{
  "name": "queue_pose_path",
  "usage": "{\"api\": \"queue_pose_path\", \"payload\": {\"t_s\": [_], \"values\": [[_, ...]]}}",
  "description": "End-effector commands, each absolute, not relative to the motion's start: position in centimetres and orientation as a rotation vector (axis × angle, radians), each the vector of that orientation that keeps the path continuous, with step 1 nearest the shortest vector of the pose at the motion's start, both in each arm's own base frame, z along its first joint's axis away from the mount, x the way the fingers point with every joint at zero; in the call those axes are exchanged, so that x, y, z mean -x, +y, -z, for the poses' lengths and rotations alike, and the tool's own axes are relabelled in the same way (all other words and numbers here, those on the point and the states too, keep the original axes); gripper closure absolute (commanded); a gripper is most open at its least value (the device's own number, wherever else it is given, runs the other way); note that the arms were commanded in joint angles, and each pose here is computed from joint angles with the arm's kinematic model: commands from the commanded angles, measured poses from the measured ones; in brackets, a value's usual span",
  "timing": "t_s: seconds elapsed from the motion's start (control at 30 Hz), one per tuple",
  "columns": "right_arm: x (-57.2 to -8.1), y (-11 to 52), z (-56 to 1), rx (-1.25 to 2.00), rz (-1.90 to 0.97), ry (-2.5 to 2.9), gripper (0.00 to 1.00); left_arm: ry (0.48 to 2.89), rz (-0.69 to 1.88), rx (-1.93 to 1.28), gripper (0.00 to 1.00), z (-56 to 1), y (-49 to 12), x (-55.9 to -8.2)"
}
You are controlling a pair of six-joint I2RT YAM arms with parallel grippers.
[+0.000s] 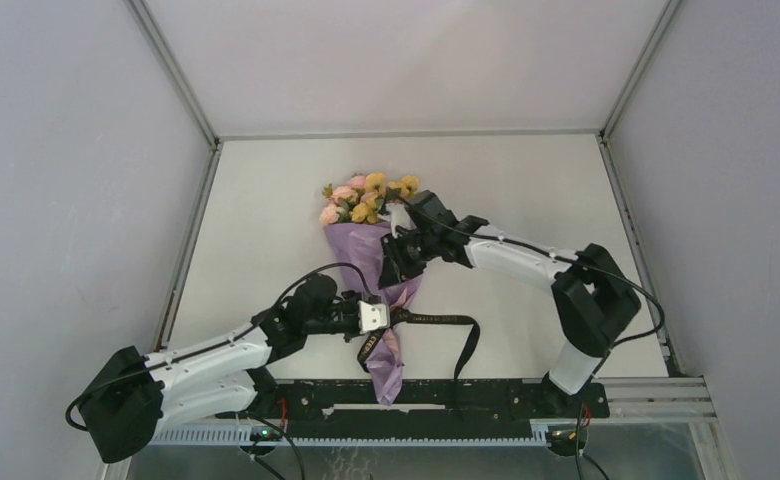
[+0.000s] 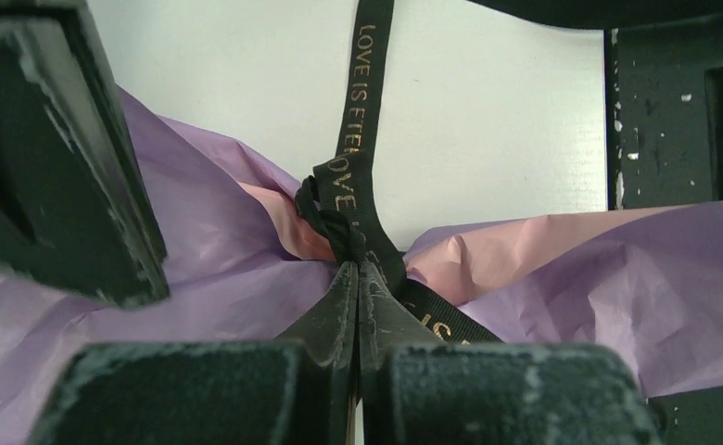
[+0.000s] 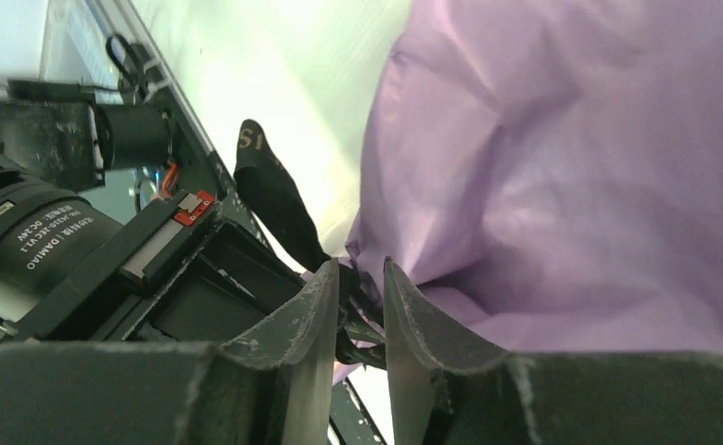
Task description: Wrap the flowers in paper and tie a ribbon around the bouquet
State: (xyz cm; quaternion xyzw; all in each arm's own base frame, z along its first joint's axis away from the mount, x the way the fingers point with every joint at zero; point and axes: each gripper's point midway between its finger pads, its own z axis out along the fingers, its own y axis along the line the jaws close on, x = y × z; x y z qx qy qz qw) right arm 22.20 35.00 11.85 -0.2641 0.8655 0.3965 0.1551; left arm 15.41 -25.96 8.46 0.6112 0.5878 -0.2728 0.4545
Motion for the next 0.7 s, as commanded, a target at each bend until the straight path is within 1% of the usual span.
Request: {"api": "queue_pose_path", "payload": {"t_s": [0.0, 0.27, 0.43, 0.67], "values": [[-19.8, 35.8, -11.8, 1.023, -1.191, 2.493, 0.69, 1.319, 0.646, -1.597, 1.00, -8.9, -26.2, -15.0], [-17.9, 35.1, -10.9, 1.106, -1.268, 2.556, 0.69, 1.282, 0.636, -1.654, 1.00, -8.4, -25.9, -14.5], [-17.3, 34.8, -9.7, 1.147, -1.259, 2.590, 0.65, 1.251, 0.614, -1.682, 1.00, -8.3, -25.9, -14.6], [-17.5, 35.6, -8.7, 1.199, -1.242, 2.568, 0.63, 1.237, 0.606, -1.701, 1.00, -8.1, -25.8, -14.5]]}}
